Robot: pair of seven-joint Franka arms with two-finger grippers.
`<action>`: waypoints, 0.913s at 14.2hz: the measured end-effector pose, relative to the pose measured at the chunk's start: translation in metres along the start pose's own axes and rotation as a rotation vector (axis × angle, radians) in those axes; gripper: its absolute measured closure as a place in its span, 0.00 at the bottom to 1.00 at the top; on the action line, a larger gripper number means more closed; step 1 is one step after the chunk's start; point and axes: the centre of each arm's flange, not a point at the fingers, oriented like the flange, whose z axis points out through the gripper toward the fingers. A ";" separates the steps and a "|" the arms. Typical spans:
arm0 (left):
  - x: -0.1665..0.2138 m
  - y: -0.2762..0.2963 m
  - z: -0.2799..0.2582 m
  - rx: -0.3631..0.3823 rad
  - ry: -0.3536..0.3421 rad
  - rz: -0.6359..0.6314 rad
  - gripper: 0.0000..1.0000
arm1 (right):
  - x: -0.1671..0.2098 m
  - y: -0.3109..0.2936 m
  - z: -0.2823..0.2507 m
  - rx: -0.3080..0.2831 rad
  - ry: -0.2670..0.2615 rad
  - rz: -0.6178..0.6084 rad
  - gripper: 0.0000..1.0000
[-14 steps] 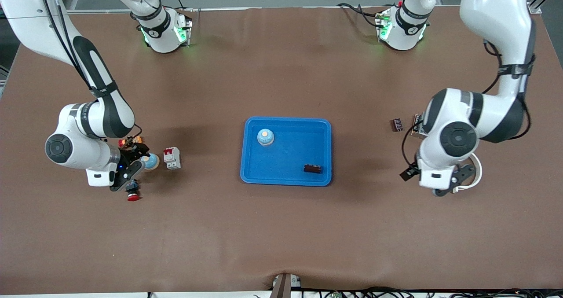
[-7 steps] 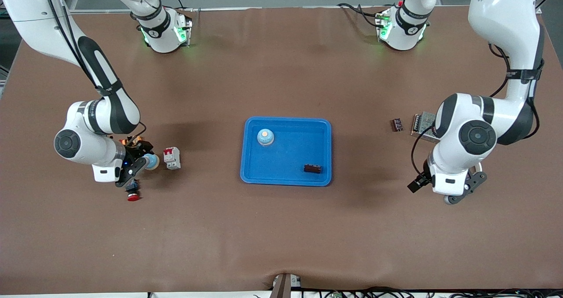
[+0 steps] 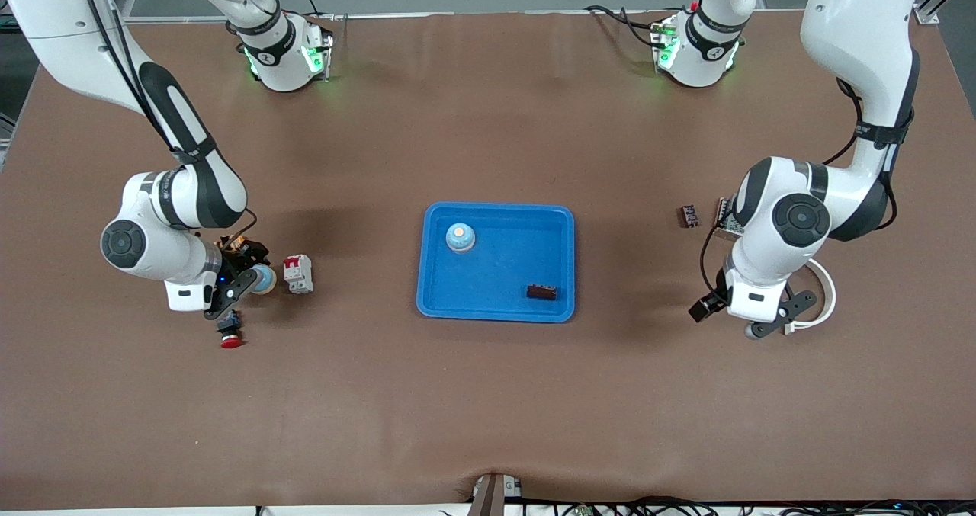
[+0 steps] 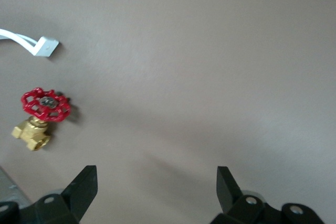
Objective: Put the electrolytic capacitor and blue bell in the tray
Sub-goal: 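Grasp the second bell with the right gripper while the left gripper reaches another capacitor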
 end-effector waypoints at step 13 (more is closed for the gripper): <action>-0.027 0.003 -0.004 -0.003 -0.011 0.128 0.00 | -0.002 -0.004 0.010 -0.022 0.026 -0.002 0.00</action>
